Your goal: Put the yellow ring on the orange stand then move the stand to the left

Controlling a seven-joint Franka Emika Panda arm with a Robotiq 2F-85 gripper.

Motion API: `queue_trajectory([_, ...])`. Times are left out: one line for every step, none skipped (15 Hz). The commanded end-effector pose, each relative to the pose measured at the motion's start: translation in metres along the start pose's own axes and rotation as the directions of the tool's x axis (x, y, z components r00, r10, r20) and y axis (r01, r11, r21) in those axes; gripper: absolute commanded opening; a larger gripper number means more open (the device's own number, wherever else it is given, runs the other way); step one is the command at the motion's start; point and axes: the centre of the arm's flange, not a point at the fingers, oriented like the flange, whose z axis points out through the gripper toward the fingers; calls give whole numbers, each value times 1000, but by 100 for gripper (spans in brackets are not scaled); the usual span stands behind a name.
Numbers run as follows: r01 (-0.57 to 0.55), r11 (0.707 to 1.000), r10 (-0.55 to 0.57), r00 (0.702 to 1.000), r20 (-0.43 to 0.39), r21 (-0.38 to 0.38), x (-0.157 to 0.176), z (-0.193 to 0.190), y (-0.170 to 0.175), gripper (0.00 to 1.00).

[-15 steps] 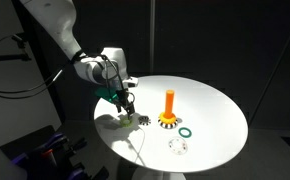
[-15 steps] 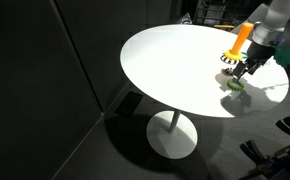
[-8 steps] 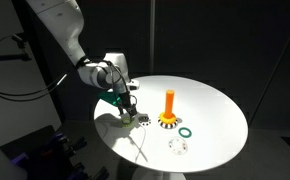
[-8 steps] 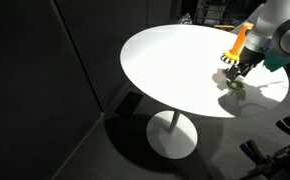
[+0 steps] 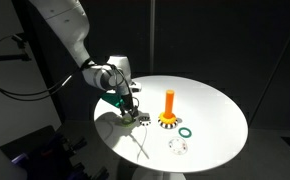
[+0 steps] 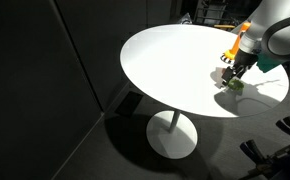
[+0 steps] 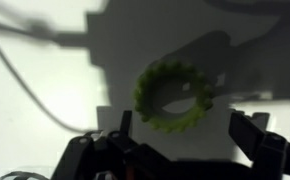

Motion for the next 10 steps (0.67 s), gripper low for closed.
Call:
queue_trajectory([-15,1000,14,1000,9,25,11,-1,7,73])
queue_trajectory([-20,999,20,1000,10,25,11,-2,7,70])
queue_trajectory([-27,999,26,1000,13,25,11,-2,8,60])
queue_trajectory([-30,999,30,999,14,24,12,-3,9,53])
queue_trajectory([-33,999,33,999,17,23,12,-4,10,43])
queue_trajectory([-36,999,36,999,17,22,12,-5,11,34])
queue_trajectory([-40,999,40,999,16,22,13,-7,11,30])
queue_trajectory([-43,999,43,999,16,22,13,-9,12,30])
queue_trajectory([-45,999,45,999,17,23,14,-10,12,30])
queue_trajectory([-49,999,48,999,14,22,14,-12,13,30])
